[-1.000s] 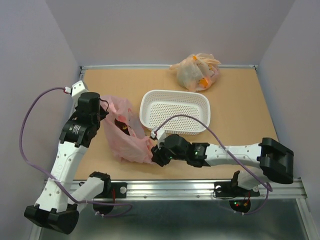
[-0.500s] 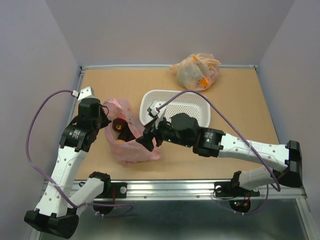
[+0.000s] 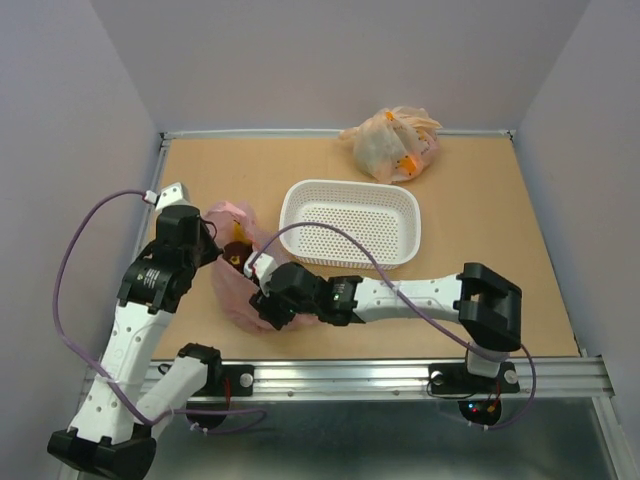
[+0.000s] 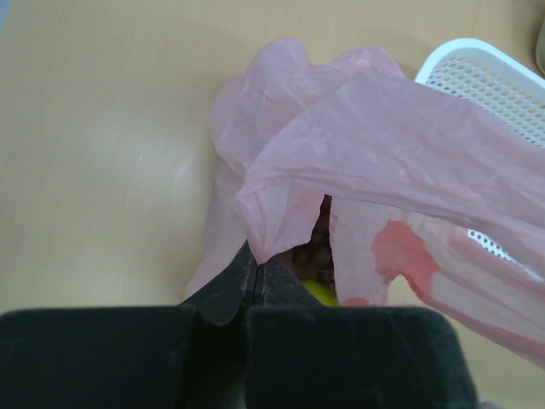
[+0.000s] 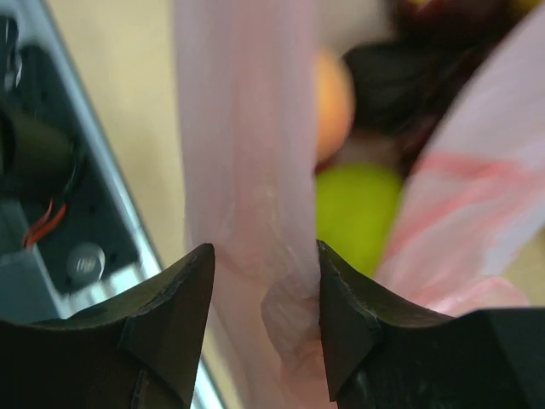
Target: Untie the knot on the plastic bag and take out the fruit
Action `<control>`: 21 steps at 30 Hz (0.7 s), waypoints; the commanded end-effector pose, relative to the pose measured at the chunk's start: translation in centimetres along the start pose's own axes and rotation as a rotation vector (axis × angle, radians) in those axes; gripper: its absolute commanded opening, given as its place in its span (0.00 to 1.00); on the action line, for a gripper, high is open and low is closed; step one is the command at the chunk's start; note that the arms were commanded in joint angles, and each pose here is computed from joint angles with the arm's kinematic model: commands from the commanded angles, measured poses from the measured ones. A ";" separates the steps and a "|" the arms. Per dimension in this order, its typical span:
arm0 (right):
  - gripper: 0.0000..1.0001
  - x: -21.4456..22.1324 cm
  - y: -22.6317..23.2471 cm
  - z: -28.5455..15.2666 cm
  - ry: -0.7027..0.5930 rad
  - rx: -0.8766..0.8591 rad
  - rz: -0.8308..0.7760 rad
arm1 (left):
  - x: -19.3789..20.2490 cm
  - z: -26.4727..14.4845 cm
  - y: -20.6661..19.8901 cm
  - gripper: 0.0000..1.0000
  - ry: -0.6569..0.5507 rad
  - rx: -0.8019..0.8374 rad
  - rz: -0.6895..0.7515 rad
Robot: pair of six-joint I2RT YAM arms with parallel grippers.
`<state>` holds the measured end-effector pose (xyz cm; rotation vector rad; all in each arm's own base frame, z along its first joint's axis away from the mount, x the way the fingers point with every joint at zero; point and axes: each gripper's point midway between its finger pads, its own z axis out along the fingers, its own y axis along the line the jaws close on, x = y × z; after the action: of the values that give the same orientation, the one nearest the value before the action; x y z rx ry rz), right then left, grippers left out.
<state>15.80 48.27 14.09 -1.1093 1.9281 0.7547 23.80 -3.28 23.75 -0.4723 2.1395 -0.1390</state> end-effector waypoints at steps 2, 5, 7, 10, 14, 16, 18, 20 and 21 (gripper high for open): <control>0.55 5.2 7.6 -1.6 0.093 -0.194 0.001 | 0.5 1.0 0.5 0.00 -0.024 -0.020 -0.034; 0.57 7.2 8.5 -1.8 0.139 -0.222 0.009 | 1.0 1.3 0.5 0.00 -0.014 -0.017 -0.044; 0.62 6.2 8.7 -2.5 0.113 -0.240 -0.006 | 1.4 1.5 0.7 0.00 -0.005 -0.023 -0.046; 0.73 3.8 9.0 -3.8 0.053 -0.258 -0.038 | 1.6 1.3 1.1 0.00 -0.007 -0.040 -0.056; 0.81 -2.2 8.1 -7.3 -0.097 -0.206 -0.079 | 1.7 0.9 1.8 0.00 -0.010 -0.063 -0.042; 0.82 -4.5 7.3 -8.6 -0.155 -0.166 -0.112 | 1.7 0.7 2.0 0.00 -0.011 -0.066 -0.028; 0.82 -7.2 6.0 -10.3 -0.231 -0.101 -0.145 | 1.3 0.2 2.0 0.00 -0.022 -0.057 -0.023; 0.81 -8.9 4.9 -11.0 -0.275 -0.044 -0.151 | 1.2 -0.3 1.8 0.00 -0.019 -0.043 -0.020; 0.80 -9.6 4.3 -11.2 -0.291 -0.021 -0.151 | 1.2 -0.5 1.6 0.00 -0.018 -0.033 -0.019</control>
<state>8.20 45.68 22.53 -1.2054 1.7068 0.8985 22.61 -2.57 20.87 -0.5327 2.1645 -0.1065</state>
